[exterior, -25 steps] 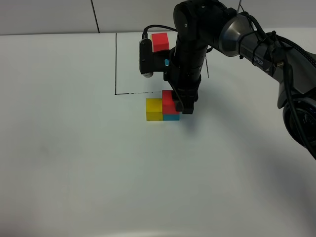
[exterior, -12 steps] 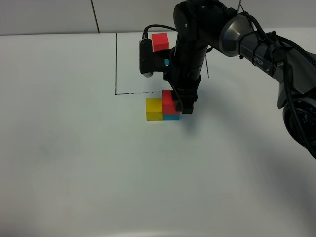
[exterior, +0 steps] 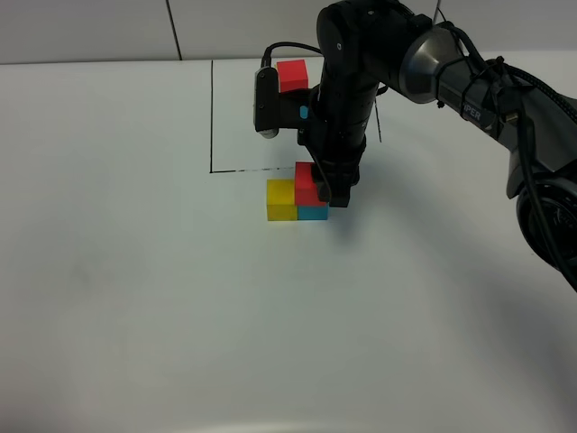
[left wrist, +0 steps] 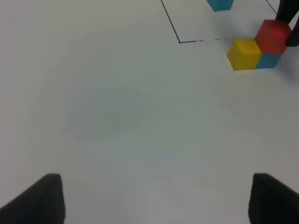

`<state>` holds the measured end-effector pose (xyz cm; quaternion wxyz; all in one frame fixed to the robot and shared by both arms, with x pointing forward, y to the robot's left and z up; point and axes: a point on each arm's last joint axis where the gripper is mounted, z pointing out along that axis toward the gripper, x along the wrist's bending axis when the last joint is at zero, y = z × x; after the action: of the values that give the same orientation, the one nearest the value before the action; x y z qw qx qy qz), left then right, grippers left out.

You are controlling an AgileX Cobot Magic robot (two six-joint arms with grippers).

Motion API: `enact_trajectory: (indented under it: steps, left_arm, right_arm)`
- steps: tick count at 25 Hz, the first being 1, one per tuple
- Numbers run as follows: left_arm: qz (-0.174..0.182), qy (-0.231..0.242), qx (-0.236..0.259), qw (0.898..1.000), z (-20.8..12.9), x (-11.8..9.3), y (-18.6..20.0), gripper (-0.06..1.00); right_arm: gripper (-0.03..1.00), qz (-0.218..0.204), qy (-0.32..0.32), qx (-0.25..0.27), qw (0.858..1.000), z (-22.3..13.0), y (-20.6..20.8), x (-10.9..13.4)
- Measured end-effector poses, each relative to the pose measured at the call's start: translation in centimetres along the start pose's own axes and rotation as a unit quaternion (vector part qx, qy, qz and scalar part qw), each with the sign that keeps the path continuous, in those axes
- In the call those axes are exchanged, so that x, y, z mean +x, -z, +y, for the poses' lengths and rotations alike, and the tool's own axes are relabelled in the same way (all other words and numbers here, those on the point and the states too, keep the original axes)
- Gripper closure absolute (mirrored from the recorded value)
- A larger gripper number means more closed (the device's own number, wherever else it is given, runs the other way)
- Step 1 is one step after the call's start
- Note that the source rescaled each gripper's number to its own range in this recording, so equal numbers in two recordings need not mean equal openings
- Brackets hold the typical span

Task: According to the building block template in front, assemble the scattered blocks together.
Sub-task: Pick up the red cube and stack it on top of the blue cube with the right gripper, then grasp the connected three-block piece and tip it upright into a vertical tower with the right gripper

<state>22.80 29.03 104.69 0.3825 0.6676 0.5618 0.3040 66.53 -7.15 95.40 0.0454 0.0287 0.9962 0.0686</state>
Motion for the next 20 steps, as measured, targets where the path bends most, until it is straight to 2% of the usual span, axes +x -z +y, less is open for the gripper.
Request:
enact_trajectory:
  steps: [17,18,20]
  left_arm:
    - [0.0,0.0,0.0,1.0,0.0,0.0,0.0,0.19]
    - [0.0,0.0,0.0,1.0,0.0,0.0,0.0,0.19]
    - [0.0,0.0,0.0,1.0,0.0,0.0,0.0,0.19]
  right_arm:
    - [0.95,-0.001,0.0,0.0,1.0,0.01,0.0,-0.01]
    - [0.92,-0.002,0.0,0.0,1.0,0.0,0.0,-0.04]
    - [0.79,-0.005,0.002,0.002,1.0,-0.03,0.0,-0.1]
